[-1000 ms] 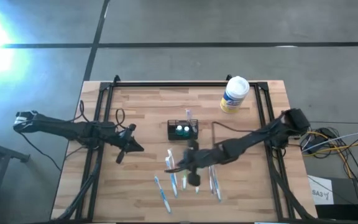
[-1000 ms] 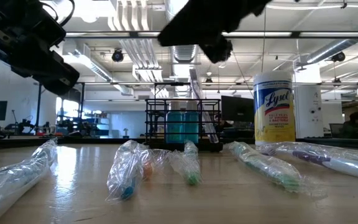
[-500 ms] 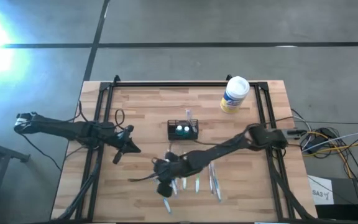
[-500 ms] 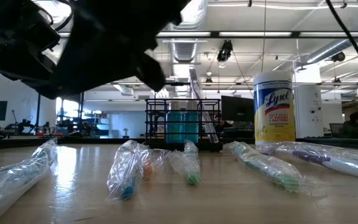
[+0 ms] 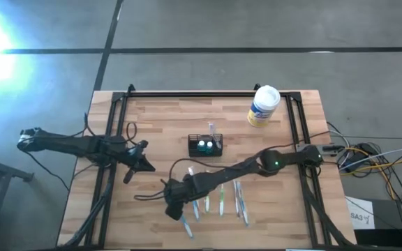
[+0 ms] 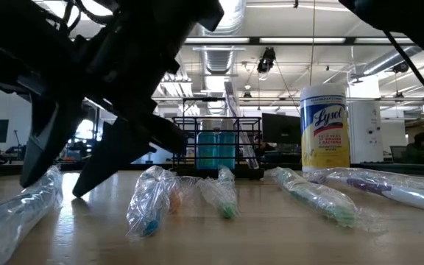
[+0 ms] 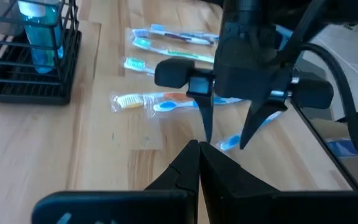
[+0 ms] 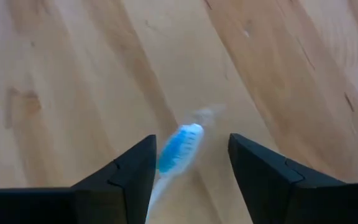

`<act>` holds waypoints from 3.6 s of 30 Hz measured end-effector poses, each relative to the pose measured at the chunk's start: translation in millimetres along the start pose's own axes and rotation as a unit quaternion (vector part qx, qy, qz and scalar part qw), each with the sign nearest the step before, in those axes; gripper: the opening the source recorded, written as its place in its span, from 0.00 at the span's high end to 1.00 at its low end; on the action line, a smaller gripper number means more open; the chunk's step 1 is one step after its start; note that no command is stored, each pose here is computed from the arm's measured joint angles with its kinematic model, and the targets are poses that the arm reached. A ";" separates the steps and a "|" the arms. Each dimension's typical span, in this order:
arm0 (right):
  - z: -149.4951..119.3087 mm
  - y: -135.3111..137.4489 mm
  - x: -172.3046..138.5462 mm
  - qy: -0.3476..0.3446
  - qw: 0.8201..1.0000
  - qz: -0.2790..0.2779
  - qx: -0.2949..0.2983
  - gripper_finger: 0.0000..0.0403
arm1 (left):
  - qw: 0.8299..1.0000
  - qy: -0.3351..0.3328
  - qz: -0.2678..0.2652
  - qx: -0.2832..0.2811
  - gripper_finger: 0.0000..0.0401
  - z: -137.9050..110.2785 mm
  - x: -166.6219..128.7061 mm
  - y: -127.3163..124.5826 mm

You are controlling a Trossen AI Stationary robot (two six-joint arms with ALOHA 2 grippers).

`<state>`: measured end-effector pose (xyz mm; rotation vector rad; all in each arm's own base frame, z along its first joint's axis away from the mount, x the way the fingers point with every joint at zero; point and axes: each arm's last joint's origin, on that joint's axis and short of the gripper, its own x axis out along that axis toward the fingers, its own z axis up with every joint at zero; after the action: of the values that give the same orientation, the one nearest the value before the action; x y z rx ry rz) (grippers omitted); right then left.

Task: Pick & Place toothbrushing station
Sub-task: Put the left blue toothbrush into the black wire organizer

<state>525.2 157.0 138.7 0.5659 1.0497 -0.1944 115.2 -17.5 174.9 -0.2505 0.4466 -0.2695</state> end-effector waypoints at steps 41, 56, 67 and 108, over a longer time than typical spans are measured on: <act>36.7 26.9 -258.2 -0.387 0.814 0.133 -0.411 0.98 | 0.979 -0.154 -0.025 0.128 0.96 22.9 -12.4 -8.5; 0.4 -149.0 -209.5 -0.546 0.716 0.225 -0.372 0.98 | 0.973 -0.186 0.111 0.078 0.99 32.1 0.6 1.4; -0.7 -179.8 -206.5 -0.567 0.693 0.199 -0.397 0.98 | 0.951 -0.231 0.187 0.090 0.95 74.6 34.2 5.2; 1.0 -180.0 -206.1 -0.572 0.689 0.171 -0.410 0.98 | 0.959 -0.217 0.122 0.133 0.49 153.9 93.6 0.3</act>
<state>349.3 -18.1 253.9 -0.2464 -0.2794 0.2571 266.5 -18.7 272.7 0.0131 0.0017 -0.0266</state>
